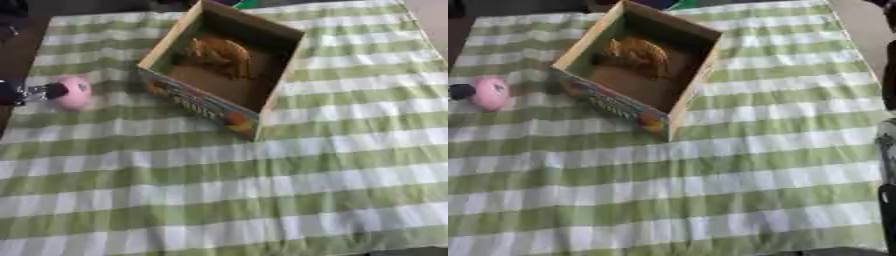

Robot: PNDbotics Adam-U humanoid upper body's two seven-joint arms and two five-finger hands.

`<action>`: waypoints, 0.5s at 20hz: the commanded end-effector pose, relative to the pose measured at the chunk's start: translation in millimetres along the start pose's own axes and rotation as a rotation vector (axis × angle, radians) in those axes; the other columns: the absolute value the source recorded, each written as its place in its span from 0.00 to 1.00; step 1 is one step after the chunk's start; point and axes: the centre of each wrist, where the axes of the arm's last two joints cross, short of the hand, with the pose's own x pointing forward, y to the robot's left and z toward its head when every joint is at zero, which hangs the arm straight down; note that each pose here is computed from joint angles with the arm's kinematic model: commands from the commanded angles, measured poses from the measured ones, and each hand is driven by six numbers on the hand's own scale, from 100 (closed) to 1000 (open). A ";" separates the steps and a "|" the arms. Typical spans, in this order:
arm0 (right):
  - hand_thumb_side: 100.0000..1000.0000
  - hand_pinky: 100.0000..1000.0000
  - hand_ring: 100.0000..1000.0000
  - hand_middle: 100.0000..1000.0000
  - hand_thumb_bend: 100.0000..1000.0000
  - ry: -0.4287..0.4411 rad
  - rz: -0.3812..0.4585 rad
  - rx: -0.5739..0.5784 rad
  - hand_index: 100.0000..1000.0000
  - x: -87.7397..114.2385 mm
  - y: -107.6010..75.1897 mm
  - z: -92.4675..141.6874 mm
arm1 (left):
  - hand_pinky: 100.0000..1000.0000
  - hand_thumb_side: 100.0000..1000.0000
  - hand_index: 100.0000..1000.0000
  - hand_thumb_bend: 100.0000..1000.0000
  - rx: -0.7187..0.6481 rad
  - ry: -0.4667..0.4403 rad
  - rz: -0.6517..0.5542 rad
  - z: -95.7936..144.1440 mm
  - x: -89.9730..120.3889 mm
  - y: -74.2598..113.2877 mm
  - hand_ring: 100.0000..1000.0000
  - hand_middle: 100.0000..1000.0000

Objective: Pick up objects on the table and place them in the box.

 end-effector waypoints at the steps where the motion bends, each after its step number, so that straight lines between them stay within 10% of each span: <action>1: 1.00 0.72 0.82 0.50 0.00 -0.028 -0.001 0.015 0.87 7.1 0.1 -4.7 | 0.63 0.86 1.00 0.71 -0.058 -0.005 0.001 -1.9 -16.0 5.4 0.88 0.87; 10: 1.00 0.72 0.82 0.50 0.00 -0.021 -0.004 0.022 0.86 6.6 1.4 -4.1 | 0.60 0.77 0.99 0.63 -0.176 -0.017 -0.012 -9.5 -34.3 9.3 0.86 0.84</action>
